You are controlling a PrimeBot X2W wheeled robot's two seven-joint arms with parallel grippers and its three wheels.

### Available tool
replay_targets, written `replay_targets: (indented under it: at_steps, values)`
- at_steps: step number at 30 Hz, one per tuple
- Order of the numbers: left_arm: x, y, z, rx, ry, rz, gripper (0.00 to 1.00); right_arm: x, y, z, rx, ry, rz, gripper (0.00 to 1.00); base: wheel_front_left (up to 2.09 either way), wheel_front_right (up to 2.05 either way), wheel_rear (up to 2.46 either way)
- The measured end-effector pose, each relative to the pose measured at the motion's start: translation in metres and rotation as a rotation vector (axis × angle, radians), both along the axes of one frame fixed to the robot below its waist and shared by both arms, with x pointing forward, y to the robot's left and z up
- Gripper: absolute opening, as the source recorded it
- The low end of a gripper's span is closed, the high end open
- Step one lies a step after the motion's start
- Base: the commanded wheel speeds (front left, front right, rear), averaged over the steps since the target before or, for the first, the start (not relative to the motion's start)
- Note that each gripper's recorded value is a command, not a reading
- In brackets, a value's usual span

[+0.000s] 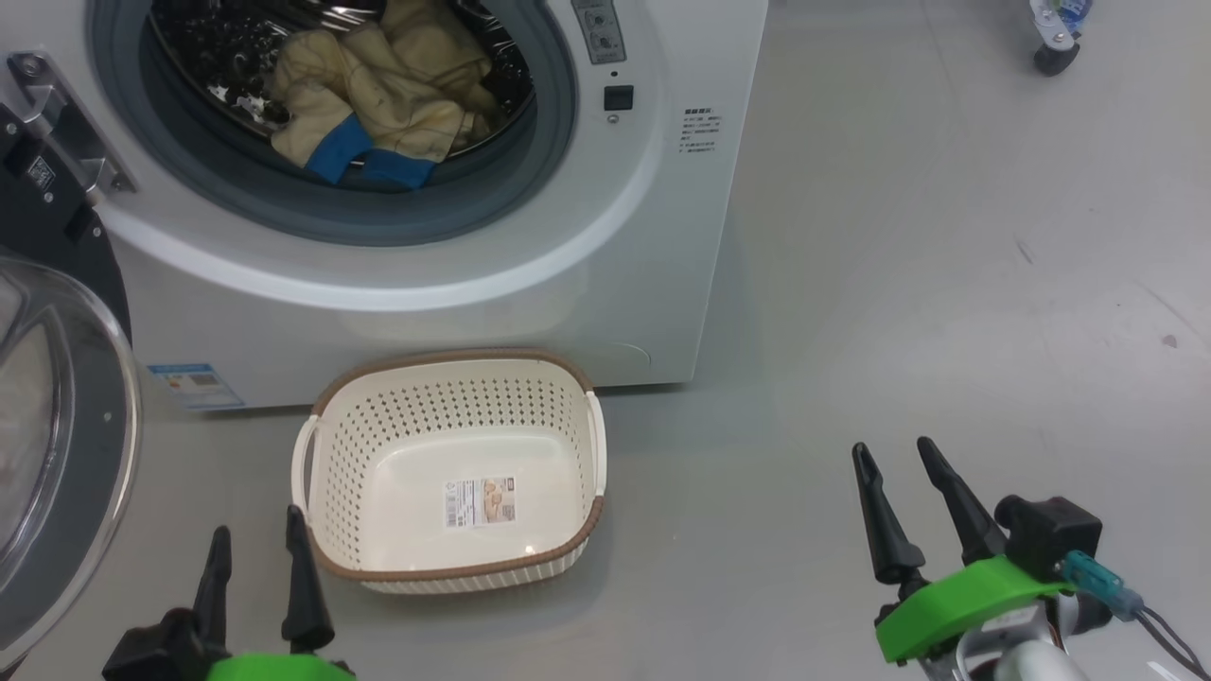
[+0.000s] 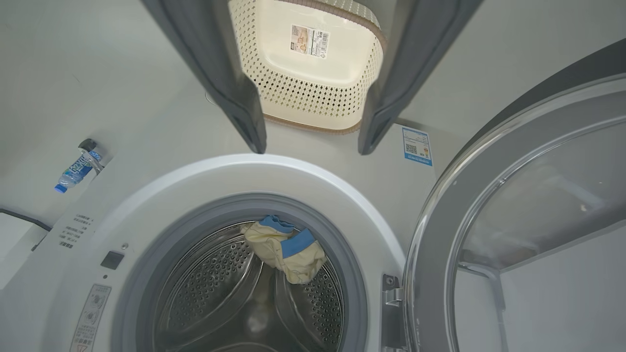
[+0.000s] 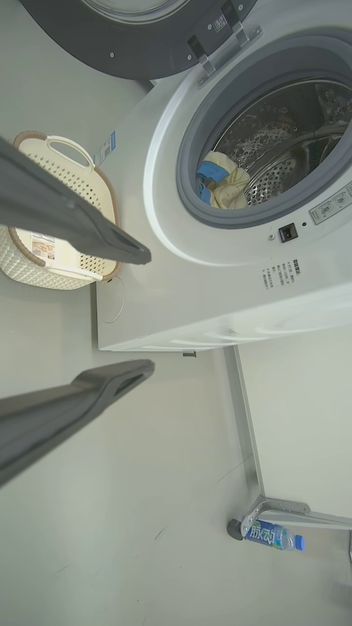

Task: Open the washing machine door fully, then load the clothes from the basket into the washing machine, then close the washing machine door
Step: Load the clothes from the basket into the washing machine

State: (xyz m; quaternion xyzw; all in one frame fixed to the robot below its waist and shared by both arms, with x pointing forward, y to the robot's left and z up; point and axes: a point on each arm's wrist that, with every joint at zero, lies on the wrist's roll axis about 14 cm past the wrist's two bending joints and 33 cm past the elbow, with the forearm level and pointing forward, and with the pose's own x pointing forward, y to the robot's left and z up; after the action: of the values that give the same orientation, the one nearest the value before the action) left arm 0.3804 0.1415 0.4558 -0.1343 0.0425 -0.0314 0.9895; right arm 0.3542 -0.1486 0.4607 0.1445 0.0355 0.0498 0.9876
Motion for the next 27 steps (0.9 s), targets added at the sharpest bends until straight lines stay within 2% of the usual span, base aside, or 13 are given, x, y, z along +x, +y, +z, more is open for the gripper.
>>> replay_targets:
  at_steps: [10,27]
  values:
    - [-0.015,-0.003,-0.001,-0.002,0.009,-0.013,1.00,-0.014,-0.006,0.000,-0.009,0.000,-0.020,1.00,0.00,0.00,0.00]
    - [-0.014,-0.005,0.007,-0.012,-0.016,-0.018,1.00,-0.018,-0.008,0.000,-0.011,0.000,-0.026,1.00,0.00,0.00,0.00]
